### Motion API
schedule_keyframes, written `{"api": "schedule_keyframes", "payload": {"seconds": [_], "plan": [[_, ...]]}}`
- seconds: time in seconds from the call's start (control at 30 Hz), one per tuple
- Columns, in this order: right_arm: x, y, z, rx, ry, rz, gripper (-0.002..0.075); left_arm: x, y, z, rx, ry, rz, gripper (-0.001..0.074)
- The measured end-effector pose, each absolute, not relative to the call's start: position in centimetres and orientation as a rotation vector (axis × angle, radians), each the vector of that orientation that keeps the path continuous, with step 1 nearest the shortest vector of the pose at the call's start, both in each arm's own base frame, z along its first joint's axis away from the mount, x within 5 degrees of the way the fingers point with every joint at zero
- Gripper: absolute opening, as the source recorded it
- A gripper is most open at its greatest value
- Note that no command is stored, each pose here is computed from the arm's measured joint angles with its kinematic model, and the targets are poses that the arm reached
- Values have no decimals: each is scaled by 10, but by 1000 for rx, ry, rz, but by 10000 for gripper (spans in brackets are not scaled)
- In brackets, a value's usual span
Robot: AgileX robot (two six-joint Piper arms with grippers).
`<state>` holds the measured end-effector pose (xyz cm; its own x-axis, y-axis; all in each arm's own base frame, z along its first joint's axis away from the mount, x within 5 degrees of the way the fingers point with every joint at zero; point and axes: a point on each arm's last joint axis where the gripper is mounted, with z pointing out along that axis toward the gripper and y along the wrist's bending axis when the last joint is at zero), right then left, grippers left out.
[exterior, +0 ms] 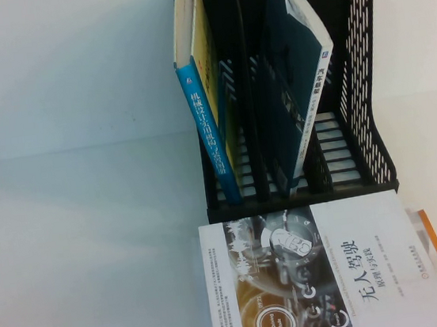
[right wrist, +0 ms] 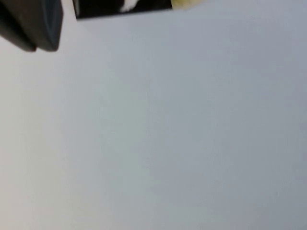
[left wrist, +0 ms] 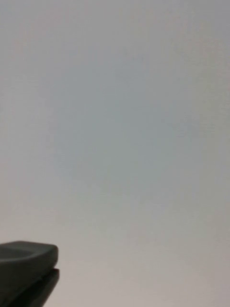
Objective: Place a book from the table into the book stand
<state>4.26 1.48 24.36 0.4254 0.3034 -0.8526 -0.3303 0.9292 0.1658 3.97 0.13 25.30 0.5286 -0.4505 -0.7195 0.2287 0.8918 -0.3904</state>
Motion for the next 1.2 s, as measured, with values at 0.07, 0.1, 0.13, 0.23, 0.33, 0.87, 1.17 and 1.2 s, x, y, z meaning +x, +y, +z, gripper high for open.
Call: {"api": "schedule_keyframes", "payload": {"seconds": [0.07,0.1,0.13,0.23,0.33,0.87,1.17,1.2], "plan": [[37,15,257,-43,976,408,-3,37,-1,264,-222,923,-407,-4],[34,15,265,-47,943,410,-3,35,-3,273,-194,918,-394,-4],[30,15,278,-51,900,412,-3,31,-5,284,-166,910,-375,-4],[13,11,317,-52,793,405,-3,18,-6,317,-123,875,-329,-4],[-9,6,359,-25,725,388,-3,8,-5,340,-131,882,-301,-4],[85,6,408,67,1537,190,-4,68,9,394,-390,1604,-224,-4],[106,10,373,162,1931,231,-3,83,6,371,-480,1828,-261,-4],[106,11,371,171,1955,245,-3,83,5,367,-491,1849,-280,-4]]}}
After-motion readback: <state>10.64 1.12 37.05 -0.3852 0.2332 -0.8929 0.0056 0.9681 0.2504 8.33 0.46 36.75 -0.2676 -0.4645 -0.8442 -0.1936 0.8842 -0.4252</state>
